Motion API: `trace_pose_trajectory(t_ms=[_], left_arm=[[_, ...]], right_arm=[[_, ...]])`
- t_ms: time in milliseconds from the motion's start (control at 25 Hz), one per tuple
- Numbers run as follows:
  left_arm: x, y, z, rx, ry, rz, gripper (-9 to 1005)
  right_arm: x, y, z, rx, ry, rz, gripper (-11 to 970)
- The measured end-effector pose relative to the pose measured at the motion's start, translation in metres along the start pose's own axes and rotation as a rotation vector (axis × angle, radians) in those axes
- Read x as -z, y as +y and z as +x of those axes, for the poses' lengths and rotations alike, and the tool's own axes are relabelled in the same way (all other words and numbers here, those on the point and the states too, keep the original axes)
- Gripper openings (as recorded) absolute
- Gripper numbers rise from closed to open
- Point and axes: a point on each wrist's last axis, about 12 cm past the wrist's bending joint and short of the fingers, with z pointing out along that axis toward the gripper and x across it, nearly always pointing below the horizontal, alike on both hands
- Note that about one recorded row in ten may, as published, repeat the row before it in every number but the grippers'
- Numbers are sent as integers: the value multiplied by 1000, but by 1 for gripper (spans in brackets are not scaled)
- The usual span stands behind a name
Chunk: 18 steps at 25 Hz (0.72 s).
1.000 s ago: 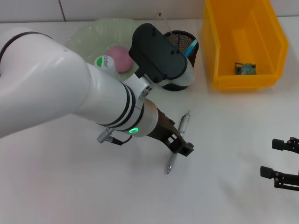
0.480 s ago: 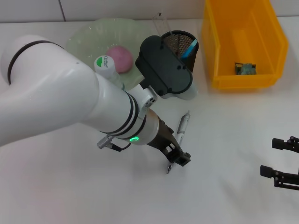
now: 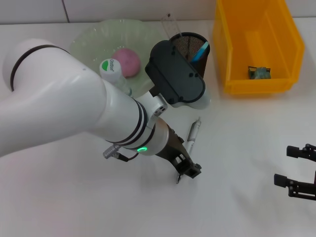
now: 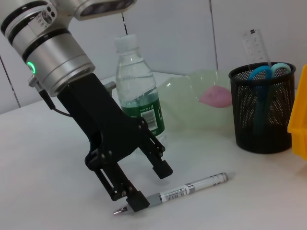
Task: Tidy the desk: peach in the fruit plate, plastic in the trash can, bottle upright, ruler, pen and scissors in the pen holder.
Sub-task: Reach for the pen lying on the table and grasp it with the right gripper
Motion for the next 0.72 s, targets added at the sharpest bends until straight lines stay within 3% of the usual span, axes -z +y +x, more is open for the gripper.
trace_pose_trajectory(t_ms=[720], left_arm=[[1, 2, -3, -1, -5, -3, 746]], right_arm=[[-1, 0, 0, -3, -3, -1, 830]])
